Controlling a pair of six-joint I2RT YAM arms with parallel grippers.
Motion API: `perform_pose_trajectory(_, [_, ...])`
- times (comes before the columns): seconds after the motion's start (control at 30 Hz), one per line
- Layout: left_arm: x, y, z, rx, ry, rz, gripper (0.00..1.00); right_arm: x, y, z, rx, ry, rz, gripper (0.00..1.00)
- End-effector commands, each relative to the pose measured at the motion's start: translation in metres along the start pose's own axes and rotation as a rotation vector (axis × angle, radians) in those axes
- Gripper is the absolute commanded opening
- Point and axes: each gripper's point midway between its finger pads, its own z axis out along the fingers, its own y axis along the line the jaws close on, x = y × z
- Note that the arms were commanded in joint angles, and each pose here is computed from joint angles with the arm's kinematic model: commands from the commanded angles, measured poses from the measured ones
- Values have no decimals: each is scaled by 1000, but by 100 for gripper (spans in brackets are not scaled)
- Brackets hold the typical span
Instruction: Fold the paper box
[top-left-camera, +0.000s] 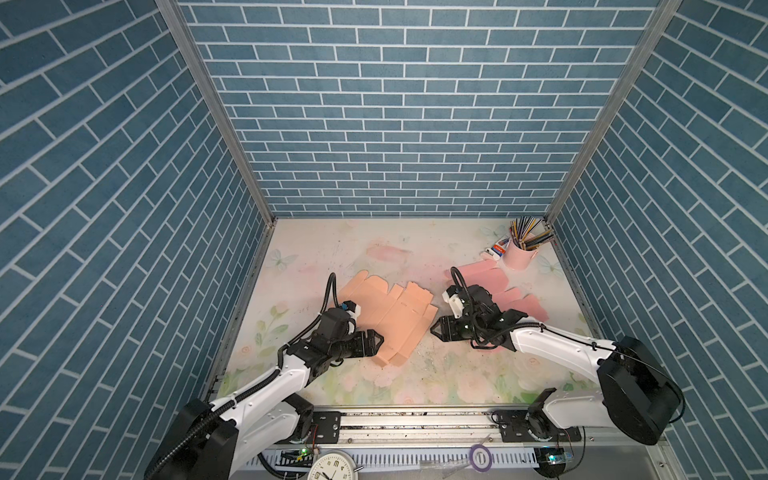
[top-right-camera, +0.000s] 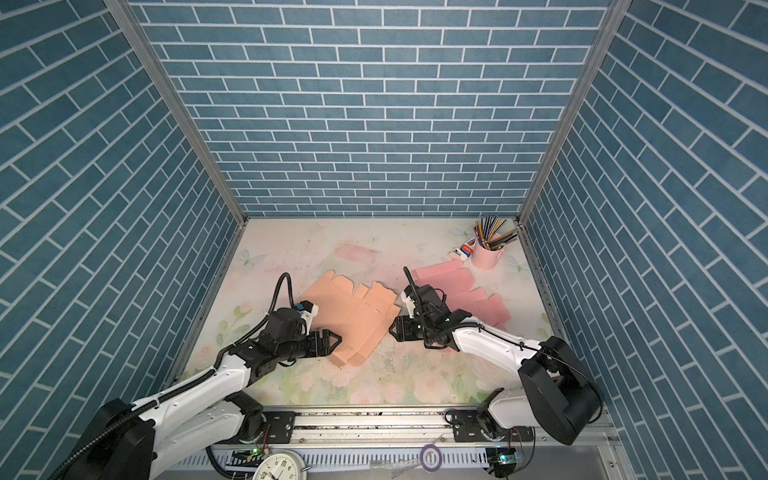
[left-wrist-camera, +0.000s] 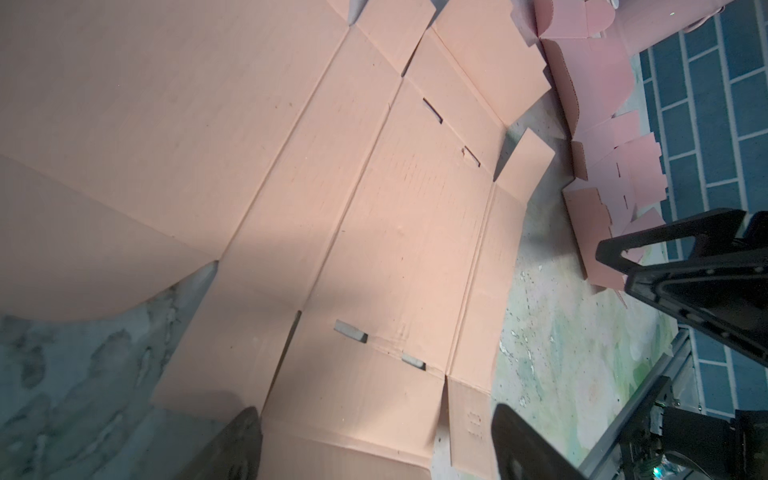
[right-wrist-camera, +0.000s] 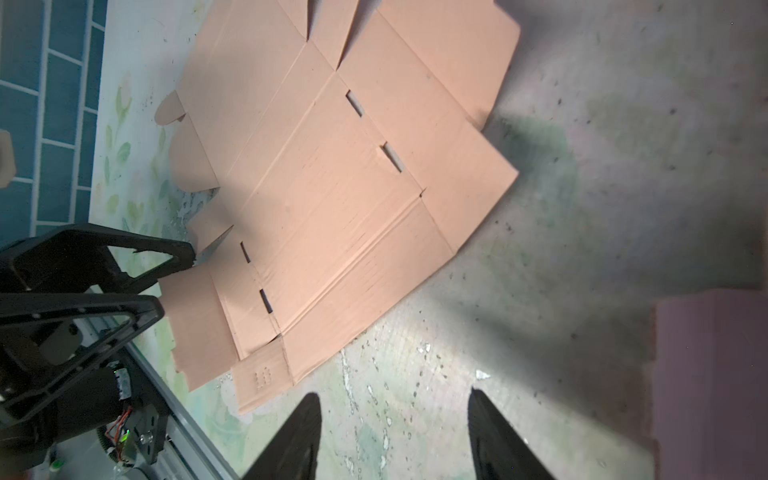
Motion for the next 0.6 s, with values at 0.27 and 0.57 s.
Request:
perform_pose_trajectory(0.27, [25, -40, 0, 131, 54, 10, 86, -22, -2, 28, 13, -3, 58, 58])
perform_pose_trajectory(0.57, [25, -50, -1, 148, 60, 47, 86, -29, -4, 45, 16, 10, 93, 58])
